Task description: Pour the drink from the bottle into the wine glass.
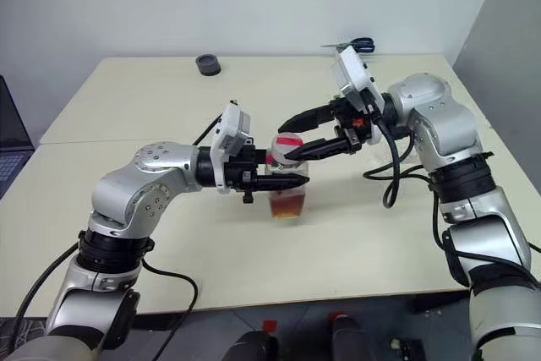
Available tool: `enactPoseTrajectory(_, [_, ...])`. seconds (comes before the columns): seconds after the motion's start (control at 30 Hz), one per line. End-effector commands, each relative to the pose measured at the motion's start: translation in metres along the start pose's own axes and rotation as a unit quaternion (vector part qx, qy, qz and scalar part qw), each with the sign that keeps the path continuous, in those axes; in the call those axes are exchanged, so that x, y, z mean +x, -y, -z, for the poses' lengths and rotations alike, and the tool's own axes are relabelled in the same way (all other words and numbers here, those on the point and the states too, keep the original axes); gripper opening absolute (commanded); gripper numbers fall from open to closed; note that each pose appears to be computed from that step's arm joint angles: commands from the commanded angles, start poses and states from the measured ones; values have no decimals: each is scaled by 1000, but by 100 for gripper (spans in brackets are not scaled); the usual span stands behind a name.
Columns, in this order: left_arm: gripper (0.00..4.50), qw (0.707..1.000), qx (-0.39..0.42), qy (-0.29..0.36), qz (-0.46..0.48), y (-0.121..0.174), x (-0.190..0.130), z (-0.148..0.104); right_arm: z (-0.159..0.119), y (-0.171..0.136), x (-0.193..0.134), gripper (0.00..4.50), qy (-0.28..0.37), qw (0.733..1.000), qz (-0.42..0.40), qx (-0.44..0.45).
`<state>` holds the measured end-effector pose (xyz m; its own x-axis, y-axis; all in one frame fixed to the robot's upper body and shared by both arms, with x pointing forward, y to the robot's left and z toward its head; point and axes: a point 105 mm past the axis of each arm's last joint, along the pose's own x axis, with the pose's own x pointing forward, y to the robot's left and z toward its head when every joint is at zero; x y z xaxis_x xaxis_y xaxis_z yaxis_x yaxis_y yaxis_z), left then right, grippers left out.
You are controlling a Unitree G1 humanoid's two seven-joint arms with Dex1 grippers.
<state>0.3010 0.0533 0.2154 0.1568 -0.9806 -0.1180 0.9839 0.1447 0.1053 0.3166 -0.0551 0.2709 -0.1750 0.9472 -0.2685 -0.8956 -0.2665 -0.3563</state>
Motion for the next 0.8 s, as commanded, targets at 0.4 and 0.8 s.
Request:
enactPoseTrajectory(0.4, [182,996,52,76,14,13,2,-33,-38,-51,-51,448,-4,980,86,178])
enactPoseTrajectory(0.8, [182,994,65,88,26,7,12,-40,-59,-37,3,448,180,922,288,186])
